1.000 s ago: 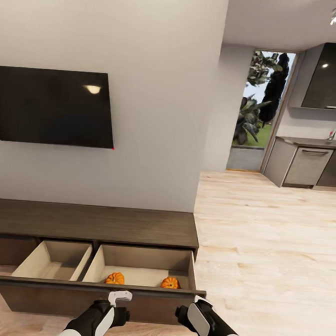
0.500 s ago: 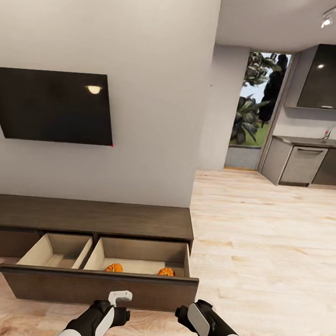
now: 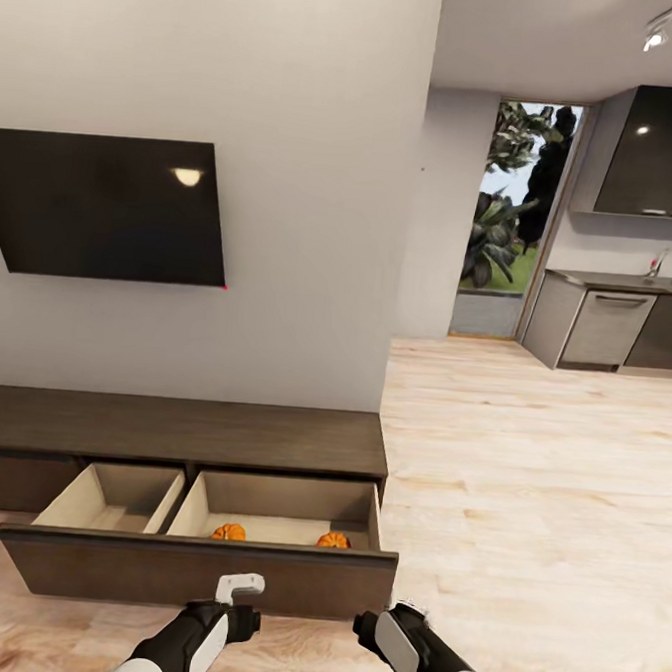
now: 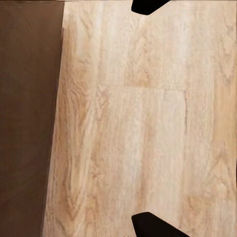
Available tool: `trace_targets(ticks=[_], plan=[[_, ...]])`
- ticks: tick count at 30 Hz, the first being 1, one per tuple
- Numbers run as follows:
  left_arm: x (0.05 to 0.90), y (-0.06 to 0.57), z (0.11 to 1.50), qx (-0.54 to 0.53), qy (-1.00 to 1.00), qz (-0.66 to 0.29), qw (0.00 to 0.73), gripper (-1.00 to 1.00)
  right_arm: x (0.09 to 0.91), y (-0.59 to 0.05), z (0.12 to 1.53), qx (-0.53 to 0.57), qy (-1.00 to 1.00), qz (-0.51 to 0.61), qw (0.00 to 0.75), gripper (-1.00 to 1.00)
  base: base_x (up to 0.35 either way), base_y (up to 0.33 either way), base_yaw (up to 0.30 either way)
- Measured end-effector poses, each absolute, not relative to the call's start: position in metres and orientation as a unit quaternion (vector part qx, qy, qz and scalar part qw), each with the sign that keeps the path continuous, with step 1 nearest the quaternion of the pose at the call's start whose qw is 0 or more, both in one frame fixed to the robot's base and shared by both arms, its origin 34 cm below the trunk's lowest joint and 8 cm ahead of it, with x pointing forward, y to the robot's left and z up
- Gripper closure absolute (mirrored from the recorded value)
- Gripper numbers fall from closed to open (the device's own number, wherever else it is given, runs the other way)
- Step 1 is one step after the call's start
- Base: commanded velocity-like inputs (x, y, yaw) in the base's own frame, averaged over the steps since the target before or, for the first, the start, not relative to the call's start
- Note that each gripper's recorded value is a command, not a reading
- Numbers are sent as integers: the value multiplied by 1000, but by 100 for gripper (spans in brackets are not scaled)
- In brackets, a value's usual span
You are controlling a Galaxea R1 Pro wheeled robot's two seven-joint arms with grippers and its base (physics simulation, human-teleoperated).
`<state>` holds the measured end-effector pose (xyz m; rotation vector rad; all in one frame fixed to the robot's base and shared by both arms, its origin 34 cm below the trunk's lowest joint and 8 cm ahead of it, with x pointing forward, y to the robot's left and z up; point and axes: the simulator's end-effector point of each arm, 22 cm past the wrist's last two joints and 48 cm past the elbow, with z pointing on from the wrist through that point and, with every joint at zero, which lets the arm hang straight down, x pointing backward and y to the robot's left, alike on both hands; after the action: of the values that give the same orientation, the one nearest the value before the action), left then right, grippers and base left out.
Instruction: Place each of the two pumpkins and all three candles from the living room inside a cabinet in the living room (use any cabinet), then make sure every cabinet is closed, and position the cauldron so it is next to a table in the living room.
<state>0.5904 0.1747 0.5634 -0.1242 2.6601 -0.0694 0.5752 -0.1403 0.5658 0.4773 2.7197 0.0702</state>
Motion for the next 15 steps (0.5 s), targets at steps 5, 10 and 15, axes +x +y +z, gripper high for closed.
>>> trace_targets(ticks=[5, 10, 15], plan=[[605, 177, 563, -50, 959, -24, 277, -100, 580, -155, 556, 134, 964, -12, 229, -100, 0, 0, 0], [609, 179, 557, -50, 956, -21, 288, -100, 602, -164, 560, 140, 945, -24, 295, -100, 0, 0, 0], [619, 185, 555, -53, 947, -17, 318, -100, 611, -174, 558, 141, 929, -37, 339, -100, 0, 0, 0]])
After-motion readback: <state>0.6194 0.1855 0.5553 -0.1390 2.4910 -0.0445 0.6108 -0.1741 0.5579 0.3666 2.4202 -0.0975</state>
